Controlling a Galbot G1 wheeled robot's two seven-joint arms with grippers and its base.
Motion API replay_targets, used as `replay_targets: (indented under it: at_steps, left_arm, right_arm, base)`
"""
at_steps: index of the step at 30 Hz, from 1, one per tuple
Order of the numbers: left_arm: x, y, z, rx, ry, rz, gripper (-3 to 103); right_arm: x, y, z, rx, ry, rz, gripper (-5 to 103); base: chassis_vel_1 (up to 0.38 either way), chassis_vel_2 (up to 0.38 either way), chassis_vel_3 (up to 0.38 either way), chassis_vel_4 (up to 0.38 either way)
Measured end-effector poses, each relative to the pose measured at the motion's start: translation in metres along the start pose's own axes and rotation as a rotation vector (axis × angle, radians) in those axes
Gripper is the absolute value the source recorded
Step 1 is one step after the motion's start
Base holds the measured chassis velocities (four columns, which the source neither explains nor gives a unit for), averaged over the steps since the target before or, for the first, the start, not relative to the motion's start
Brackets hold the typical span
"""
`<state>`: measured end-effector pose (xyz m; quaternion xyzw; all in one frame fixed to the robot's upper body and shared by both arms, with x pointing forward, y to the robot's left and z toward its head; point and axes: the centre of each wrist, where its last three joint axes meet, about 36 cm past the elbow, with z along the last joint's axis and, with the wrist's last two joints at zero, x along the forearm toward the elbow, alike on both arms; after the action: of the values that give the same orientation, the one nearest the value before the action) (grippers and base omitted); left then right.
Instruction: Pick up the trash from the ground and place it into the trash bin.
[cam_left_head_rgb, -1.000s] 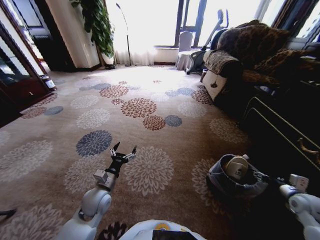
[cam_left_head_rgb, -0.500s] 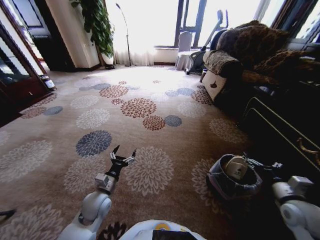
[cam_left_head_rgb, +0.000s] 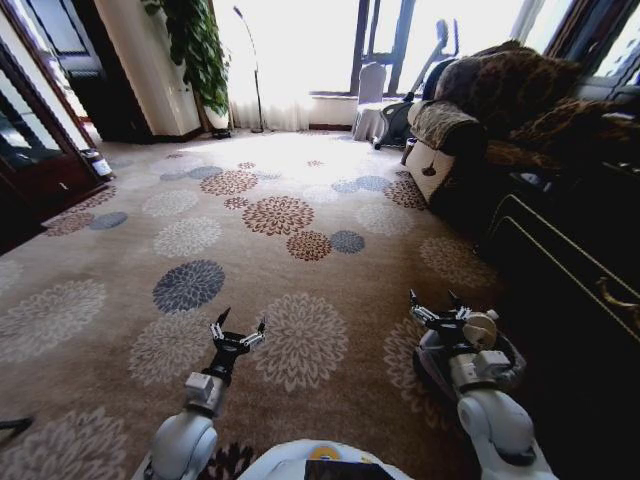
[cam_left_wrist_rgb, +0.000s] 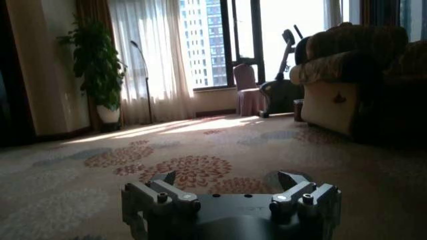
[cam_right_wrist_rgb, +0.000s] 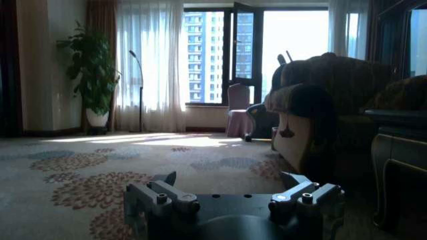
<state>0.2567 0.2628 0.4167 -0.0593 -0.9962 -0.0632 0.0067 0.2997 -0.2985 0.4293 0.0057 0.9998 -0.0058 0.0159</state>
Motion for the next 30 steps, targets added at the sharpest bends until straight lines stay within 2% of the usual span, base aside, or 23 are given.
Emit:
replay_targets:
  at_steps: [6,18,30]
  left_arm:
    - [-0.004,-0.001,-0.005,-0.014,-0.021,0.030,100]
    - [-0.007,-0.009,0.000,-0.006,-0.015,0.059,100]
    - [-0.009,-0.013,-0.001,0.001,-0.030,0.064,100]
  right_arm:
    - [0.017,-0.010,0.008,-0.006,0.053,0.052,100]
    - [0.035,-0.008,0.005,-0.021,0.098,0.076,100]
    - [0.047,-0.019,0.010,-0.004,0.107,0.113,100]
  base:
    - [0.000,0.000,0.000,0.000]
    - [0.006,-0.004,-0.003,0.006]
    - [0.127,-0.136,-0.128,0.130]
